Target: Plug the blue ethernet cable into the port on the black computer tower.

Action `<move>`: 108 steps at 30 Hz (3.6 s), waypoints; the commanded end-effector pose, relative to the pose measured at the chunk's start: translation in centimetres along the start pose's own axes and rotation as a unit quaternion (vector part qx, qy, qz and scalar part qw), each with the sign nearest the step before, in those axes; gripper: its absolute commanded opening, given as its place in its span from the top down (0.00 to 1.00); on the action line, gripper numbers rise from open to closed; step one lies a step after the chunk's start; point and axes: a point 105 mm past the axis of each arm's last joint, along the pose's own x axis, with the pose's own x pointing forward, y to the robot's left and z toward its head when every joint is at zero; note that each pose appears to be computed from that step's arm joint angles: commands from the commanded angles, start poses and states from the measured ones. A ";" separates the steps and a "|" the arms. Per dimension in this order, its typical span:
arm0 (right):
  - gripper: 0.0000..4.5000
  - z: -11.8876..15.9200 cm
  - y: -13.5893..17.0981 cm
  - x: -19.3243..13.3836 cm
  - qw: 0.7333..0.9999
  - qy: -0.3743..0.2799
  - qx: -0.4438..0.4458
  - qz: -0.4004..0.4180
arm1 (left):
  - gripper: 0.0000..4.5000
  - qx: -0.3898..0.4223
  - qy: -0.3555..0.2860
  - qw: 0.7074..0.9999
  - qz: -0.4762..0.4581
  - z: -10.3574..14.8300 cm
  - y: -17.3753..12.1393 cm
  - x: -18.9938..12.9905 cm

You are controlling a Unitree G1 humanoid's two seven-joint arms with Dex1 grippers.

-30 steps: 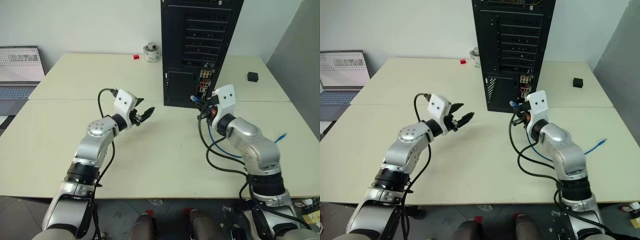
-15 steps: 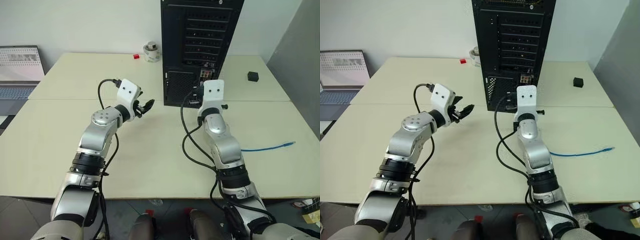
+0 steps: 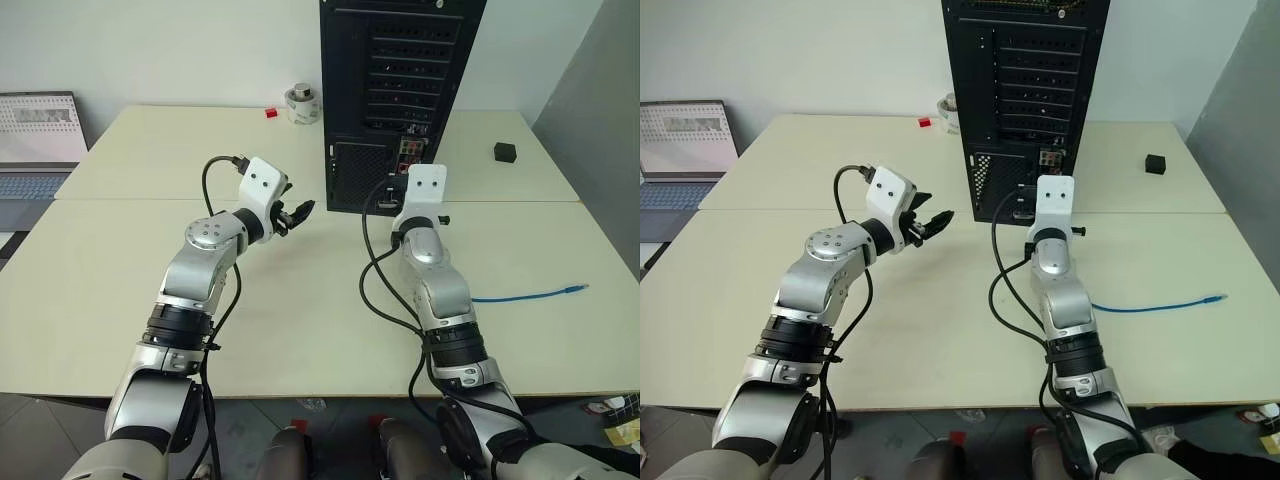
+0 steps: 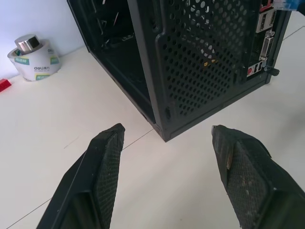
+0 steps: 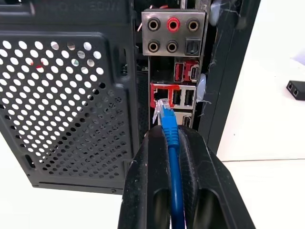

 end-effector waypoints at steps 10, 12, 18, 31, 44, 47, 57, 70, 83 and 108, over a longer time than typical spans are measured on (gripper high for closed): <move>1.00 2.2 0.4 0.6 0.999 -0.044 0.013 0.003 | 0.31 0.001 -0.034 0.996 -0.088 1.9 -1.6 -0.6; 1.00 2.2 0.4 0.7 0.999 -0.044 0.012 0.003 | 0.31 0.009 -0.033 0.994 -0.100 1.9 -1.7 -0.8; 1.00 2.2 0.3 1.0 0.999 -0.045 0.013 0.003 | 0.31 0.017 -0.049 0.992 -0.113 2.8 -1.1 -0.8; 1.00 2.0 0.0 1.4 0.999 -0.041 0.015 -0.002 | 0.31 0.031 -0.068 0.988 -0.136 3.8 -1.4 -0.9; 1.00 1.4 0.2 1.7 0.999 -0.024 0.019 -0.010 | 0.31 0.035 -0.069 0.987 -0.141 3.9 -1.7 -0.9; 1.00 1.4 0.4 1.9 0.999 -0.023 0.018 -0.013 | 0.31 0.036 -0.071 0.986 -0.148 4.0 -1.9 -0.9; 1.00 1.8 1.2 2.7 1.000 -0.025 0.016 -0.008 | 0.31 0.038 -0.075 0.985 -0.148 4.2 -1.9 -0.9; 0.88 1.7 1.5 2.5 0.998 -0.045 0.024 0.029 | 0.30 0.038 -0.074 0.987 -0.141 4.0 -1.8 -0.7; 0.25 1.8 -0.8 0.1 0.997 -0.054 0.004 0.058 | 0.30 0.041 -0.090 0.988 -0.118 4.3 -1.4 -0.4; 0.05 6.2 -7.8 -6.7 0.923 -0.012 -0.089 0.375 | 0.30 0.043 -0.056 0.992 -0.109 3.1 0.8 -3.4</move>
